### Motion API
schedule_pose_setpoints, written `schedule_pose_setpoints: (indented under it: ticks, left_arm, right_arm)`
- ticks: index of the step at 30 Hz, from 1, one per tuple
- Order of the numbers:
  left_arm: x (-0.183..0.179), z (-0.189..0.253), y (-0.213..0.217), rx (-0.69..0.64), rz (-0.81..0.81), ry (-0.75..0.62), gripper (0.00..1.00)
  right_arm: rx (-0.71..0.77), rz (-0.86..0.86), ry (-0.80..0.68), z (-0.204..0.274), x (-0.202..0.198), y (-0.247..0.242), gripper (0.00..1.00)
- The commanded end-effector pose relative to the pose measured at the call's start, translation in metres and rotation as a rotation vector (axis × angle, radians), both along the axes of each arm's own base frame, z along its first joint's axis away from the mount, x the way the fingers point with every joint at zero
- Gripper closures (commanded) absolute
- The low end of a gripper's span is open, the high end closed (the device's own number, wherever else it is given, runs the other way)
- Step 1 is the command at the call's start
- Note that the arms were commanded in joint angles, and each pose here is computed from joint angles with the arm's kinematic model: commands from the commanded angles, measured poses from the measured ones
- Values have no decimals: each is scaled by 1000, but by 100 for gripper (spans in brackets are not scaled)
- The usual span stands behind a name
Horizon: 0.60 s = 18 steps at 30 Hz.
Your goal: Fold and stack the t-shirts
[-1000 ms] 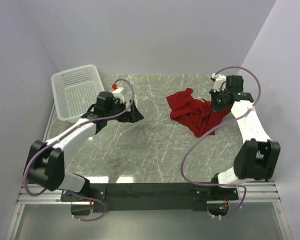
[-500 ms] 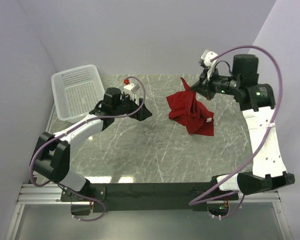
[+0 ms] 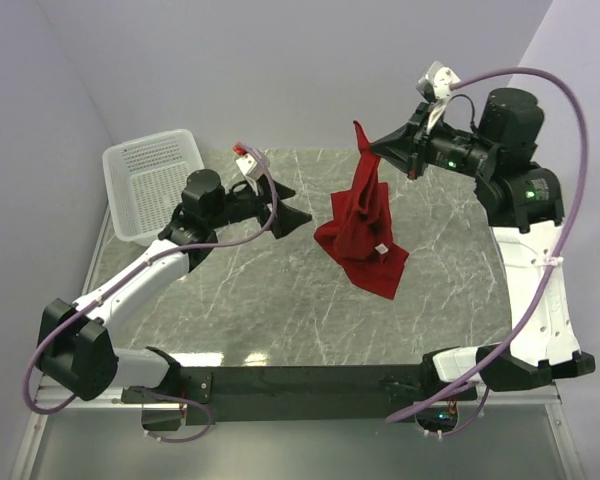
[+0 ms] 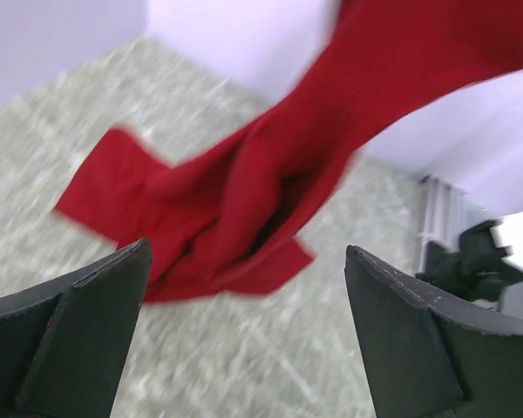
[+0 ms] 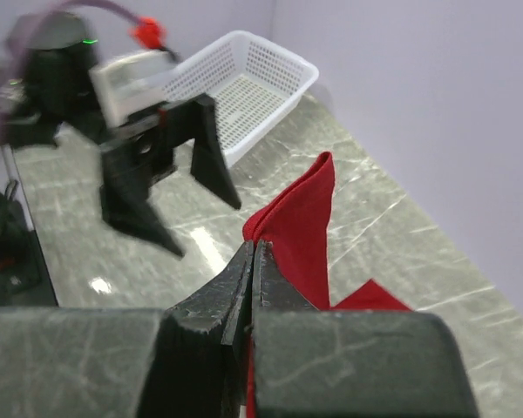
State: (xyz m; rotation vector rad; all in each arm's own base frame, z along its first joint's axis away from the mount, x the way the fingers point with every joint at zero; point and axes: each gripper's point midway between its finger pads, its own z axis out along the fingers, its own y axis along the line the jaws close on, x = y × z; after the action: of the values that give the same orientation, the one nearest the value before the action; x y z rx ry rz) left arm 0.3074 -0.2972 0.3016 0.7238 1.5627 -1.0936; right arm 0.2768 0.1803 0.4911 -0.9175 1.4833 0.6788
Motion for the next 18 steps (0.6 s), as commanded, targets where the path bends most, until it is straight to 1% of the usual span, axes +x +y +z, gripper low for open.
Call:
schedule_pose_setpoints:
  ticks: [1,3,4,5,7,9,10,11,13,15,16,18]
  left_arm:
    - [-39,49,-21,-110,-131,-122,2]
    - [-43,44,-33,-95,-137,-121,2]
    - [-47,30,-44,-62,-154,-104,2]
    - [-42,26,-48,-50,-135,-98,2]
    - [-41,9,-62,-24,-152,-71,3]
    - [-33,-1,-68,-4,-134,-63,4]
    - [-30,-17,-75,31,-137,-48,4]
    - [-24,-16,-78,39,-123,-55,4]
    - [-15,-31,-86,72,-114,-41,5]
    - [-5,-31,-91,77,-89,-46,6]
    - [3,-39,-95,90,-74,-39,8]
    - [10,-36,-100,85,-65,-48,10]
  right_arm:
    - [103,-99,42,4,21,5,100]
    - [149,-121,80,4,24,9,100]
    - [164,-124,75,8,26,11,100]
    - [194,-138,109,9,29,12,100]
    - [215,-137,103,17,30,13,100]
    - [230,-134,109,21,31,14,100]
    - [237,-129,100,25,29,14,100]
    - [247,-125,108,27,26,15,100]
    - [250,-119,101,29,24,15,100]
    - [255,-123,100,31,22,14,100]
    - [258,-125,95,33,20,13,100]
    - [263,-137,92,34,19,10,100]
